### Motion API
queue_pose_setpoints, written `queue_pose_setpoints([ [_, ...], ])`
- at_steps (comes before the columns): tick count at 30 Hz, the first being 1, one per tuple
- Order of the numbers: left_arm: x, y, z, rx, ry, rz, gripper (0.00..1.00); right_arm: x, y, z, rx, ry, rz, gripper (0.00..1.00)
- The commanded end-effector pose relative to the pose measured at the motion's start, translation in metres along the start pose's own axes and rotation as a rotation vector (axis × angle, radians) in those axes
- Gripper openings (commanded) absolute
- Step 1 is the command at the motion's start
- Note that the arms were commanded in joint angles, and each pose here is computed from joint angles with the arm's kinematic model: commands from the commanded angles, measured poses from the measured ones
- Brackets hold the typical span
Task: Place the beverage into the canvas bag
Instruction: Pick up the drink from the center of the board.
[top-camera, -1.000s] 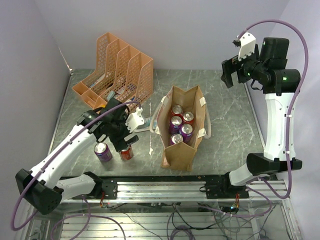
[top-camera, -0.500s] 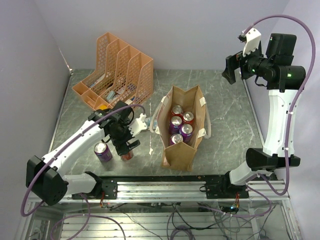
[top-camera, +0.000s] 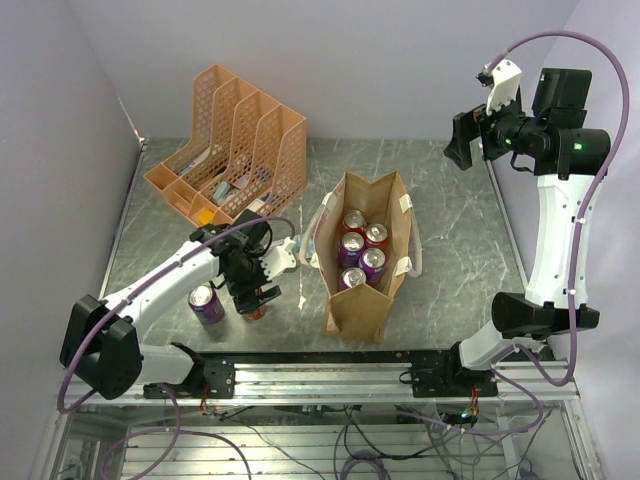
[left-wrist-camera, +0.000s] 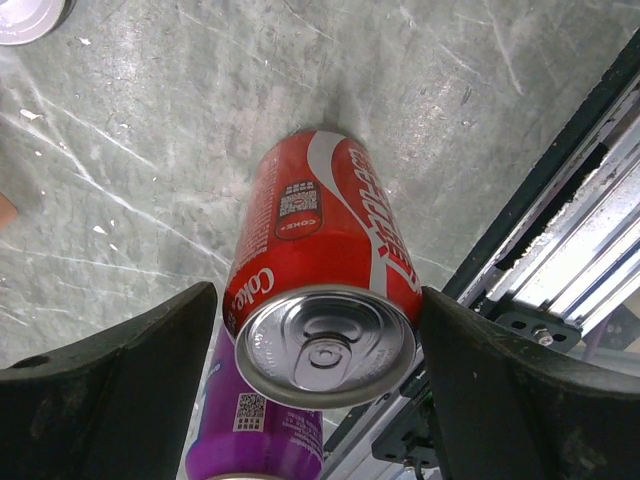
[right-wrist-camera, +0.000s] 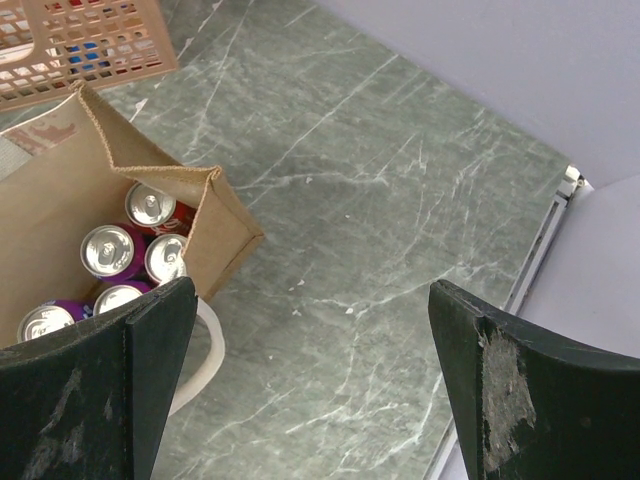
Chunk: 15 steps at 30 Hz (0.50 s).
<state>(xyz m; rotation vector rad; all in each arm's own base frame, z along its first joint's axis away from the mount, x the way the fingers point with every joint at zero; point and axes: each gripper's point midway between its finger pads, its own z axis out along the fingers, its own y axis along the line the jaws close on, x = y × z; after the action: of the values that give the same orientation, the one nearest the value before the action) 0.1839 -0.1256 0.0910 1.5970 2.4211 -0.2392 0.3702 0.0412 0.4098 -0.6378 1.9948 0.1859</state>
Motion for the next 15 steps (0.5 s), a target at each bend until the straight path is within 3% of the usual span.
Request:
queue_pose_setpoints([
  [1,-0.006,0.005,0.007,-0.002,-0.035,0.011,0.89,0.003,-0.005,0.001,-0.001,0.011,0.004,1.00],
  [10,-0.010,0.001,0.010,0.016,-0.067,0.030,0.72,0.009,-0.007,0.003,-0.002,0.025,0.009,1.00],
  [15,-0.020,0.001,-0.002,0.019,-0.103,0.045,0.40,0.010,-0.008,0.004,-0.002,0.029,0.012,1.00],
])
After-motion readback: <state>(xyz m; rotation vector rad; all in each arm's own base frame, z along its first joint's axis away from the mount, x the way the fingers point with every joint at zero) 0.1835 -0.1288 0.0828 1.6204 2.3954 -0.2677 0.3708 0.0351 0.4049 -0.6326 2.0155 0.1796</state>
